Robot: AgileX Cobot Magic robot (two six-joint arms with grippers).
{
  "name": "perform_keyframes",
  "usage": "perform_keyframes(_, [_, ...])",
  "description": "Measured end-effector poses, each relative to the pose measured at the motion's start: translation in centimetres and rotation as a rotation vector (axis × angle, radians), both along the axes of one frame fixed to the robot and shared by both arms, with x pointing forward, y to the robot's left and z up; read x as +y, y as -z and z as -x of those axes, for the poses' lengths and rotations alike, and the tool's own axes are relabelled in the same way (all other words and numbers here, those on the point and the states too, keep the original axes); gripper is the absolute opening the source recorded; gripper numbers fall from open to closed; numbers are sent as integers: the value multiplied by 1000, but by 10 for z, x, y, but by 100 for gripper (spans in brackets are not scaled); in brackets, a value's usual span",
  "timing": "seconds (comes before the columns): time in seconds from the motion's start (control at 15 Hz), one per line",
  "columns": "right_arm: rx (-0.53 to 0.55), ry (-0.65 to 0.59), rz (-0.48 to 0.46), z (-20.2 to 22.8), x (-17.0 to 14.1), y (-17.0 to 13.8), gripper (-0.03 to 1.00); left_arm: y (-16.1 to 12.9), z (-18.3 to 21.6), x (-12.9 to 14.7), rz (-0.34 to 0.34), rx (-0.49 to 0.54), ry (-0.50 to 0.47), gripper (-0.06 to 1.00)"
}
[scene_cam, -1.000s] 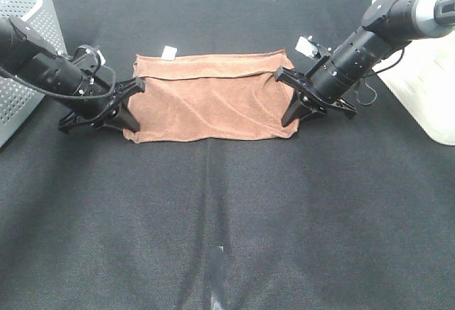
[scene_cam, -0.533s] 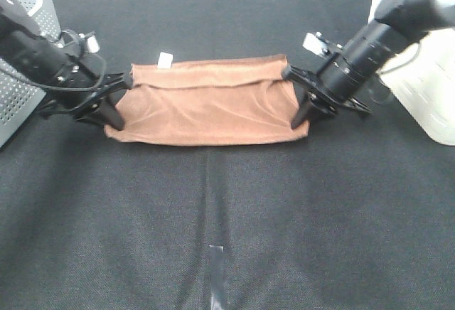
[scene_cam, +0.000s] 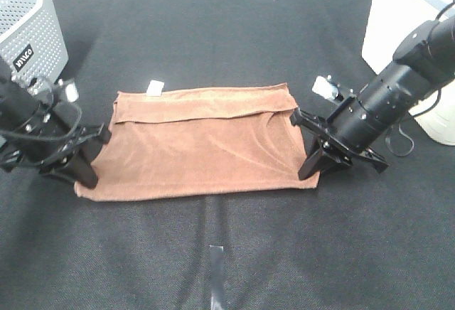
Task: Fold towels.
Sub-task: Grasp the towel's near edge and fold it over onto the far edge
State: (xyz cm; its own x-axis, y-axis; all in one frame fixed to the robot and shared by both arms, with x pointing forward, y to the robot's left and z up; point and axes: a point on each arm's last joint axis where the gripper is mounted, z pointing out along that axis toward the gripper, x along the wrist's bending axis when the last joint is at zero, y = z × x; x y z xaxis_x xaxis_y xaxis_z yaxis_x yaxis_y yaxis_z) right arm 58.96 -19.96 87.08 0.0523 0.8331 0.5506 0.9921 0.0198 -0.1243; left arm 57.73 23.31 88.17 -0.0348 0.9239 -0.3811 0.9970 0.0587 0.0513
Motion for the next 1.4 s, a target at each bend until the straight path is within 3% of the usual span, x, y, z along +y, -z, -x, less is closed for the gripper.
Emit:
perform_keyframes(0.2, [-25, -7, -3, -2, 0, -8, 0, -7, -8, -1, 7, -21, -4, 1])
perform_keyframes(0.33, [-123, -22, -10, -24, 3, -29, 0, -26, -29, -3, 19, -90, -36, 1])
perform_keyframes(0.53, [-299, -25, -5, -67, 7, -65, 0, -68, -69, -5, 29, -255, -82, 1])
perform_keyframes(0.67, [-357, -16, 12, -94, 8, -76, 0, -88, -94, -6, 24, -348, -97, 1])
perform_keyframes(0.87, [-385, -14, 17, -118, 11, -73, 0, -86, -115, -7, 16, -382, -94, 1])
perform_keyframes(1.2, [-357, -24, 25, -142, 14, -32, 0, -30, -138, -8, -13, -308, -83, 2])
perform_keyframes(1.27, [-343, -23, 27, -142, 14, -24, 2, -19, -139, -8, -17, -292, -85, 8])
perform_keyframes(1.4, [-340, -22, 26, -142, 14, -23, 21, -17, -141, -7, -23, -314, -97, 32])
